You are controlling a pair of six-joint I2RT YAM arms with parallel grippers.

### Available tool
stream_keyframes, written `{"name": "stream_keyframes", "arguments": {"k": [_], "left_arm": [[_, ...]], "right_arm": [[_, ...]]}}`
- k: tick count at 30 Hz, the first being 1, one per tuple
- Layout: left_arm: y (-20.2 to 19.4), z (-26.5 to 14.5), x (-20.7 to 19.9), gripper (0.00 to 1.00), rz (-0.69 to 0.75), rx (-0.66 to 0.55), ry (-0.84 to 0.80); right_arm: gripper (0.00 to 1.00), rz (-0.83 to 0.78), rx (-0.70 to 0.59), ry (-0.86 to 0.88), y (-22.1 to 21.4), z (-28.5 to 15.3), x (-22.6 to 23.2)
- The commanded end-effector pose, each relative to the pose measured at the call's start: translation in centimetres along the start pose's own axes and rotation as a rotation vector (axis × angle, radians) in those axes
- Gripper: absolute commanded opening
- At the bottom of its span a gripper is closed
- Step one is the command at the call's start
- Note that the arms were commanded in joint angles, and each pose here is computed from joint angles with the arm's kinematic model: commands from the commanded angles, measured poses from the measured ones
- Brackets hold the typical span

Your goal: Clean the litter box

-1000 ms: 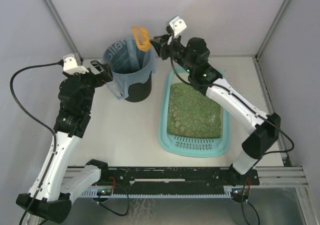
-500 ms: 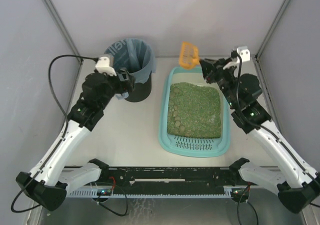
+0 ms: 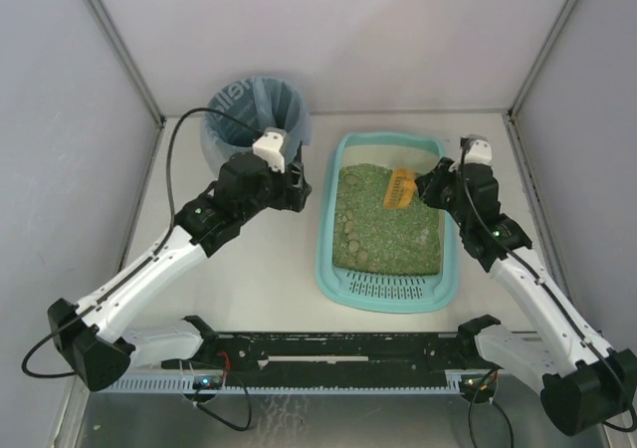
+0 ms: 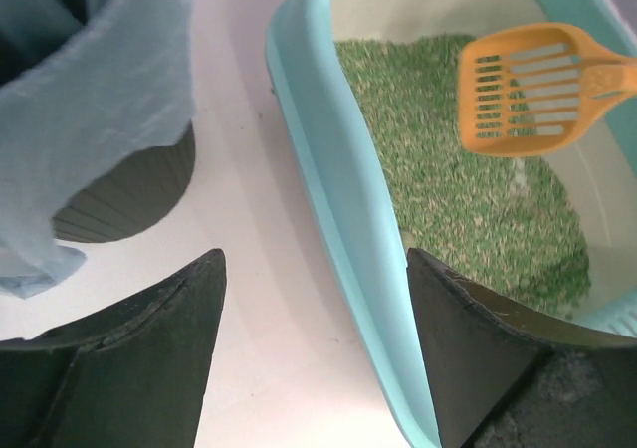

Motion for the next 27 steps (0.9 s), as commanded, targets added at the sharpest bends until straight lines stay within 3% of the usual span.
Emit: {"name": "stream_keyframes", "arguments": {"k": [1,12,18,22,27], "left_arm": [[2.1,-0.4,-2.0,0.76,0.061,0.002,-0.066],[1.7,-0.1,-2.1,0.76,0.077,0.032,-0.066],[1.6,0.1,-2.1,0.76,0.08,0.036,-0.062],[1.5,0.2,-1.9,0.76,0.085,0.039,-0.054],[1.5,0.2,-1.9,0.76,0.088,0.041,-0.053]], "right_arm": [[0.0,0.094,0.091,0.018,-2.3,1.7,0.1],[0.0,0.233,0.147,0.029,-5.6,11.4,-0.5],[0.0,0.382,0.283,0.118,-9.3,16.1,0.7],[0.0,0.455,0.4,0.214,-11.5,17.0,1.8],[0.0,0.412,0.377,0.234,-11.0,16.4,2.2]]}}
Point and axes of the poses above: each gripper's point midway between its finger pads, its own z axis out along the fingers, its own x axis along the line the jaws close on, y = z × x, the point moved 4 cm from there along -z, back along the fingers, and after that the axes turned 8 degrees about z, right-handed, at the moved point
